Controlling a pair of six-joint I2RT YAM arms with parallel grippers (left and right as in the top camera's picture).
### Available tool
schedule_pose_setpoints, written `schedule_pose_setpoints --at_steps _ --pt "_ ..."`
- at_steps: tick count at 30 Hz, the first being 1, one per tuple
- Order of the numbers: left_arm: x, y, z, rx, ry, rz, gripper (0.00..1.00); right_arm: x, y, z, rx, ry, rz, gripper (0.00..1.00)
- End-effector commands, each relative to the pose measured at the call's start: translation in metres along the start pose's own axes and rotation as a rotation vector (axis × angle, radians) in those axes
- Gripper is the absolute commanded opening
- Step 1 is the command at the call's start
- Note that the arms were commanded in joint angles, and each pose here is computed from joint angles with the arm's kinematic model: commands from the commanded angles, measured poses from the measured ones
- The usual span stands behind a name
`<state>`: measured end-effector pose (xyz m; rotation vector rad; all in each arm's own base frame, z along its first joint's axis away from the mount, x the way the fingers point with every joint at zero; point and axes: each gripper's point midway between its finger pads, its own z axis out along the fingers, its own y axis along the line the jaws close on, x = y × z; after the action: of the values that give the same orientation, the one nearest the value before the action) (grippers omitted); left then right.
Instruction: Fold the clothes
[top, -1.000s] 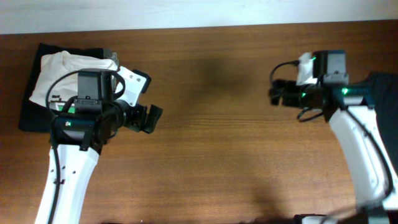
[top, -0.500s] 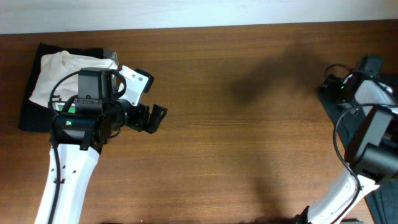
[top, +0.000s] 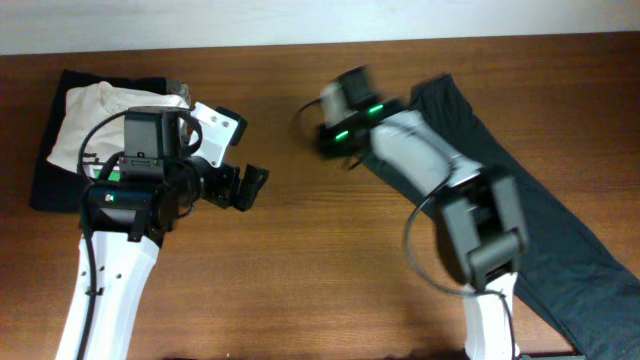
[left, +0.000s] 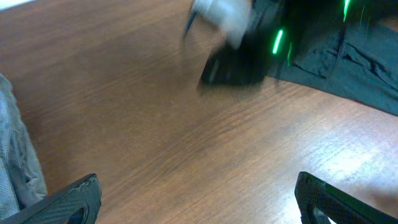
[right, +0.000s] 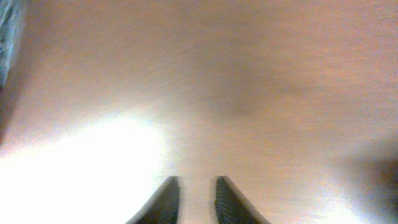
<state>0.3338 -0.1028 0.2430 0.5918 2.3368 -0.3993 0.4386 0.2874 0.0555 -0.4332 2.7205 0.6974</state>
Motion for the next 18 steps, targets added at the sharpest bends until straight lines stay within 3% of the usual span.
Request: schedule_pose_setpoints --at_steps 1,3,5,9,14,18 --pt "-0.016 0.004 -0.015 -0.051 -0.050 0.019 0.99 0.039 0.074 0.024 0.058 0.062 -0.218 0.50" --pt "-0.015 0.003 -0.015 -0.050 -0.049 0.018 0.99 0.032 0.066 0.008 0.165 0.021 -0.208 0.59" --pt "-0.017 0.002 -0.015 -0.041 -0.055 0.020 0.99 0.011 0.039 -0.027 0.191 -0.027 -0.113 0.60" --pt "-0.030 -0.015 0.016 0.039 -0.064 0.040 0.99 -0.025 -0.036 -0.140 0.249 -0.177 0.074 0.64" --pt "-0.033 -0.069 0.130 0.208 0.011 0.142 0.99 -0.016 -0.102 -0.309 0.250 -0.429 0.295 0.70" --pt "-0.037 -0.112 0.224 0.286 0.002 0.198 0.97 0.017 -0.110 -0.395 0.189 -0.573 0.391 0.73"
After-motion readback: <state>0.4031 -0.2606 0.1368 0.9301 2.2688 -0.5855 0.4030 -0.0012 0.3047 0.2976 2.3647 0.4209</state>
